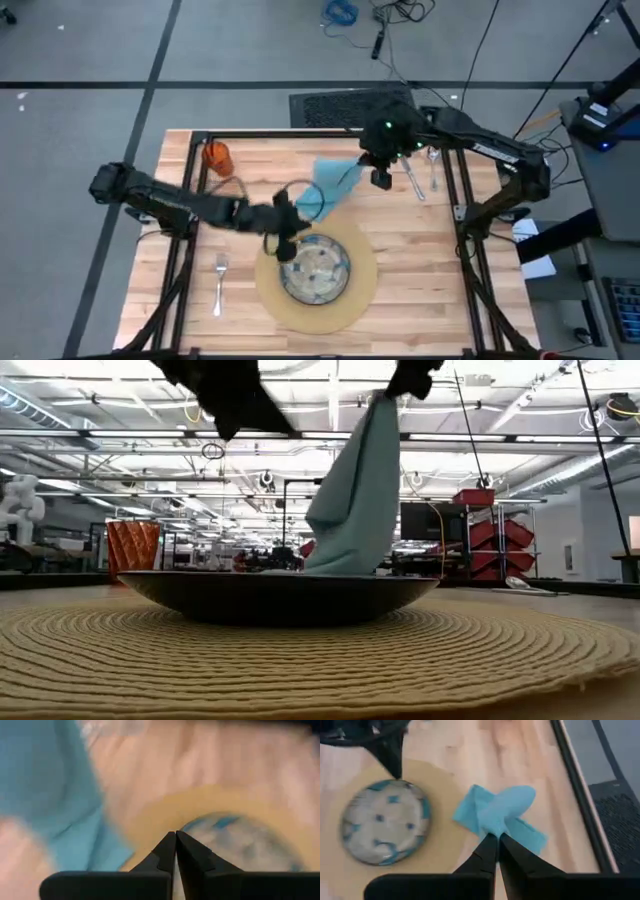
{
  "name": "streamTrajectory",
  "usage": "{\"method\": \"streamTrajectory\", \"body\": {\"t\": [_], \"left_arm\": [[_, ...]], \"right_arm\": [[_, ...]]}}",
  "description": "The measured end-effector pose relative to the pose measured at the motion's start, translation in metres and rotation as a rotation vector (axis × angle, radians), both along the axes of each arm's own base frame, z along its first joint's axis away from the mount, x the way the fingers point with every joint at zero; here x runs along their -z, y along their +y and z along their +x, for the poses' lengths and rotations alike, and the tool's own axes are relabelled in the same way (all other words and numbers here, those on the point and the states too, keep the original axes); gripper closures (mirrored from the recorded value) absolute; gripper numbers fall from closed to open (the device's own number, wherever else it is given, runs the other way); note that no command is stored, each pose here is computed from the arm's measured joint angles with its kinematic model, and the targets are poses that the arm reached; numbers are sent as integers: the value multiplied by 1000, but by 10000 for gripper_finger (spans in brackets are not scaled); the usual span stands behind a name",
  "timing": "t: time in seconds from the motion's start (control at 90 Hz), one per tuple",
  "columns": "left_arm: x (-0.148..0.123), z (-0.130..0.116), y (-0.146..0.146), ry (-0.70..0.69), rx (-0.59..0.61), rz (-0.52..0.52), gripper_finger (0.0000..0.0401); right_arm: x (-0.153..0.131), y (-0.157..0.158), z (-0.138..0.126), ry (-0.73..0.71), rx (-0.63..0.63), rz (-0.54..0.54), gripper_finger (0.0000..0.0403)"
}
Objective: Set table place
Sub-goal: Fold the blue napkin
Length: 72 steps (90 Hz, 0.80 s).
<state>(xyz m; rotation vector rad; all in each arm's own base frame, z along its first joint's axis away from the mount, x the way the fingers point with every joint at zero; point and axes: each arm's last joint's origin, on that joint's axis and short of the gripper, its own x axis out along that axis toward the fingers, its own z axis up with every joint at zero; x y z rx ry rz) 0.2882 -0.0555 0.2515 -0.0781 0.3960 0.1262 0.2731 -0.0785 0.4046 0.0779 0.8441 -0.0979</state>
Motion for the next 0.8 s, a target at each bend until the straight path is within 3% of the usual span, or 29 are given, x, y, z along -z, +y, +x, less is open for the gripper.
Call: {"method": "streamTrajectory", "body": {"t": [0.111,0.222,0.356,0.456,0.589,0.8], "left_arm": [[-1,11,-10,-238,-19,-1,400],[6,26,-14,-290,-19,-15,385],[17,38,-18,-260,-26,-35,338],[40,43,-20,-168,-61,-60,294],[69,45,-17,-39,-195,33,255],[80,55,-9,-147,-349,-249,247]], "right_arm": [[-2,3,-3,-8,25,19,403],[-2,3,-2,-7,38,27,403],[-3,2,-2,-13,44,29,403],[-2,2,-2,-9,48,29,403],[-2,2,-3,-2,44,27,403],[0,0,-6,26,46,28,403]]}}
